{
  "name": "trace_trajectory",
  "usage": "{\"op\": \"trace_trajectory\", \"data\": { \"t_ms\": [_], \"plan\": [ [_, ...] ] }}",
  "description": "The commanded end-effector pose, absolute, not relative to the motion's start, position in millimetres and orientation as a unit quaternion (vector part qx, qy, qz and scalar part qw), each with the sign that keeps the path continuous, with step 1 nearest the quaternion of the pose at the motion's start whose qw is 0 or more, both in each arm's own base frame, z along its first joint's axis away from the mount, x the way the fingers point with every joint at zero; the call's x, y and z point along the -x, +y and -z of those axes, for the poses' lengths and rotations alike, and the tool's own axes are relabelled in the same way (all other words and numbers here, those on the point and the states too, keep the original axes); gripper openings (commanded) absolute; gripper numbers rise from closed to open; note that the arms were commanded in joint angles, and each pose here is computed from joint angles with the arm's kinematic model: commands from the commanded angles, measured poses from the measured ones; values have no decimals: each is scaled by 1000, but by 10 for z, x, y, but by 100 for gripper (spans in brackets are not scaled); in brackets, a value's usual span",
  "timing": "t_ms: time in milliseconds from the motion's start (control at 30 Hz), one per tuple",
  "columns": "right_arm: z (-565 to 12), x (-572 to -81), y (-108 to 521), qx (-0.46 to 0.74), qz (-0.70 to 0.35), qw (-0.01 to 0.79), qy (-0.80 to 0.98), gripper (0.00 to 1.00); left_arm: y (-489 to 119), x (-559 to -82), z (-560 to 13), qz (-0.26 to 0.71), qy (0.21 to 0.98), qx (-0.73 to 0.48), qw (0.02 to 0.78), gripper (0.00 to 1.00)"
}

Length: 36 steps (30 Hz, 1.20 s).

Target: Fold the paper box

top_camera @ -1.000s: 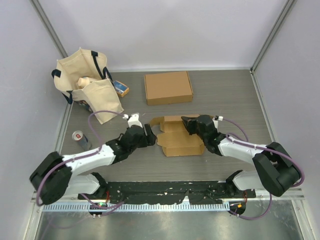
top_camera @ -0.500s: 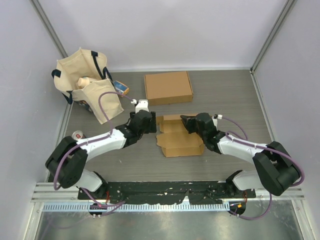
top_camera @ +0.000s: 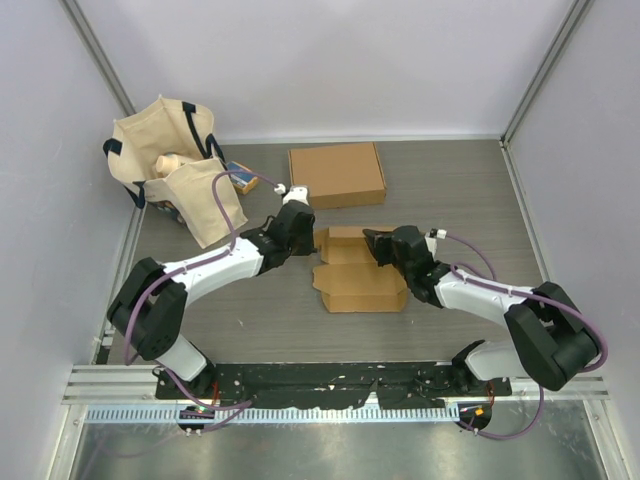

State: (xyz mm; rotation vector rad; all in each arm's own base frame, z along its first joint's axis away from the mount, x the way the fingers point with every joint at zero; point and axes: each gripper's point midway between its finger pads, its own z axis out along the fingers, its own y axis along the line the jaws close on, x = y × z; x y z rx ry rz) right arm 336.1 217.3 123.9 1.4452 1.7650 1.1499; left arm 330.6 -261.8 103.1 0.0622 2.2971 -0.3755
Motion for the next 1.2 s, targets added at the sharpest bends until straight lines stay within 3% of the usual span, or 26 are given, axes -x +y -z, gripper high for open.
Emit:
{"op": "trace_trajectory", "data": {
  "t_ms": [0,367,500,667,700,800,900,1000,1167],
  "plan": [
    [-1160,-3335,2185,-534,-431,295,665,2,-2942,-3215,-1242,243,900,8,361,1],
    [-961,-3203,2135,-524,-416,307,677,2,-3156,-3155,-1180,297,894,32,335,0],
    [-985,-3174,2068,-467,-394,355,707,2,-3099,-3106,-988,291,894,30,339,0],
    [-892,-3114,1957,-451,-382,379,712,2,-3046,-2993,-956,310,881,15,358,25],
    [-897,-3115,1951,-452,-384,382,709,2,-3048,-2958,-1005,322,874,8,364,36],
    [-878,-3107,1952,-448,-388,384,708,2,-2955,-2908,-1204,345,846,-2,407,54],
    [-901,-3118,1960,-447,-389,385,708,2,-2803,-2858,-1346,337,830,-15,444,64],
    [-928,-3127,1973,-448,-392,383,706,2,-2583,-2859,-1406,307,825,-1,475,63],
    [-955,-3136,1963,-452,-391,384,704,2,-2343,-2999,-1262,218,847,10,485,40]
  ]
}}
